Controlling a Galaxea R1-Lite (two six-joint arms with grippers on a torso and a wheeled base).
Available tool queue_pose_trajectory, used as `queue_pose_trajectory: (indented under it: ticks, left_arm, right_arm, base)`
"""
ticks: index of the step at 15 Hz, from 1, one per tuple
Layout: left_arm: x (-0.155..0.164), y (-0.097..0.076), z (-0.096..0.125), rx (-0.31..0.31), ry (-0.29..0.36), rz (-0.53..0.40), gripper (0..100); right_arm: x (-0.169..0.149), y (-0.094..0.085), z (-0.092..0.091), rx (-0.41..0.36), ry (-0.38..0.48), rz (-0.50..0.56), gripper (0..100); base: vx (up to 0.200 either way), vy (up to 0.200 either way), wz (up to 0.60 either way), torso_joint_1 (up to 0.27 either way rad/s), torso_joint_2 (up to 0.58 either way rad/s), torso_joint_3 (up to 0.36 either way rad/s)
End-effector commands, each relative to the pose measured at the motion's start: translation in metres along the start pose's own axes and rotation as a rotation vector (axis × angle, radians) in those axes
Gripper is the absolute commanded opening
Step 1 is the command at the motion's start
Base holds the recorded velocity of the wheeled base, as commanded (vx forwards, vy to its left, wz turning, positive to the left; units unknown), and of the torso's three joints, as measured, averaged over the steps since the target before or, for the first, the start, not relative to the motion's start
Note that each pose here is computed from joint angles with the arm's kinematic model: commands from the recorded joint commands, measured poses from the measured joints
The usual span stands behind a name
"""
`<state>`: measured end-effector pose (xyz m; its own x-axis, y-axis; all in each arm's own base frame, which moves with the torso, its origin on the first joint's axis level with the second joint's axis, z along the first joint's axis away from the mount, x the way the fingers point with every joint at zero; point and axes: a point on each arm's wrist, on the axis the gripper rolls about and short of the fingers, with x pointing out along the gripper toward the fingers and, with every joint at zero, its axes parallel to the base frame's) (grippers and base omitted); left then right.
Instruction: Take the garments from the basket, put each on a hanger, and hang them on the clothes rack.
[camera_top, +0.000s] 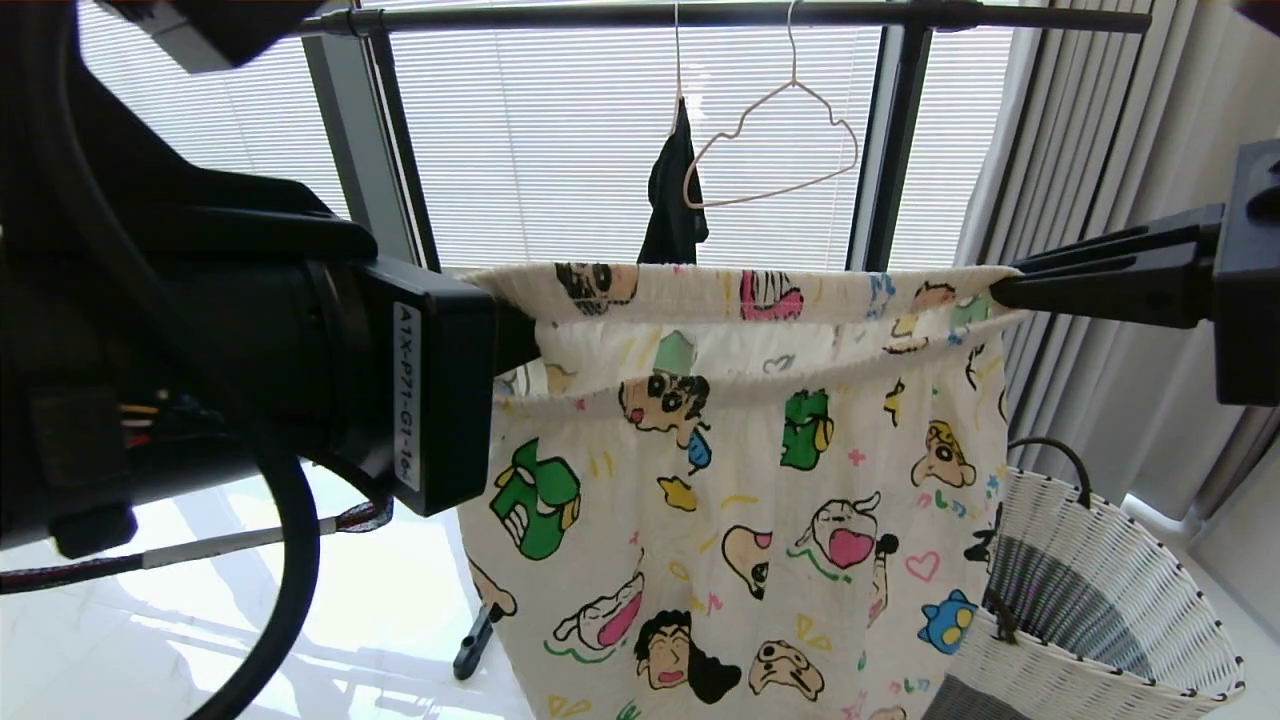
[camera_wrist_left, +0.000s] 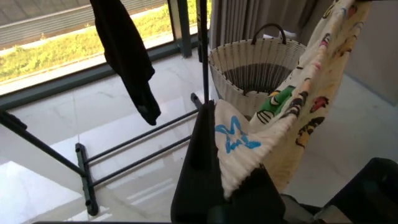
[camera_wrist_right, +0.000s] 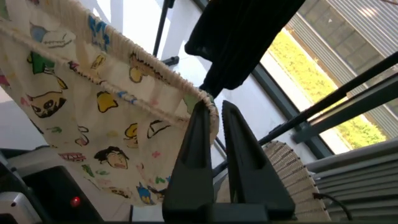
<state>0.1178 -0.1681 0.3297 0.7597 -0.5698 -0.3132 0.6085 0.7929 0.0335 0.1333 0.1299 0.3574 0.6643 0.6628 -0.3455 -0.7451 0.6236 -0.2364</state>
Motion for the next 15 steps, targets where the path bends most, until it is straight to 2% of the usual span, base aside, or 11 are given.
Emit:
queue_pose_trajectory:
  ticks: [1, 4, 7, 9, 11, 13, 15]
  left_arm:
    - [0.006, -0.001, -0.002, 0.005, 0.015, 0.025, 0]
    - [0.017, -0.002, -0.005, 0.014, 0.032, 0.103, 0]
    - [0.034, 0.004, -0.015, 0.027, 0.084, 0.227, 0]
    - [0.041, 0.008, -0.021, 0.035, 0.112, 0.292, 0]
    - [0.042, 0.011, -0.024, 0.035, 0.122, 0.308, 0]
    - [0.035, 0.02, -0.029, 0.034, 0.128, 0.349, 0]
    - [0.01, 0.043, -0.046, 0.098, 0.16, 0.475, 0]
  right_arm:
    - [-0.007, 0.001, -0.001, -0.001, -0.012, 0.002, 100]
    - [-0.01, 0.003, -0.007, -0.001, -0.003, 0.012, 100]
    - [-0.026, 0.006, -0.019, 0.016, -0.003, 0.012, 100]
    - [-0.033, 0.007, -0.027, 0.049, 0.001, 0.003, 100]
    - [-0.035, 0.006, -0.032, 0.095, -0.004, -0.016, 100]
    - [-0.034, -0.007, -0.046, 0.124, 0.045, -0.13, 100]
    - [-0.038, -0.024, -0.063, 0.167, 0.128, -0.337, 100]
  base:
    - [0.0, 0.0, 0.0, 0.0, 0.0, 0.0]
    - [0.0, 0.0, 0.0, 0.0, 0.0, 0.0]
    - [0.0, 0.0, 0.0, 0.0, 0.0, 0.0]
    - [0.0, 0.0, 0.0, 0.0, 0.0, 0.0]
    - [0.0, 0.0, 0.0, 0.0, 0.0, 0.0]
    - [0.0, 0.0, 0.0, 0.0, 0.0, 0.0]
    - [0.0, 0.0, 0.0, 0.0, 0.0, 0.0]
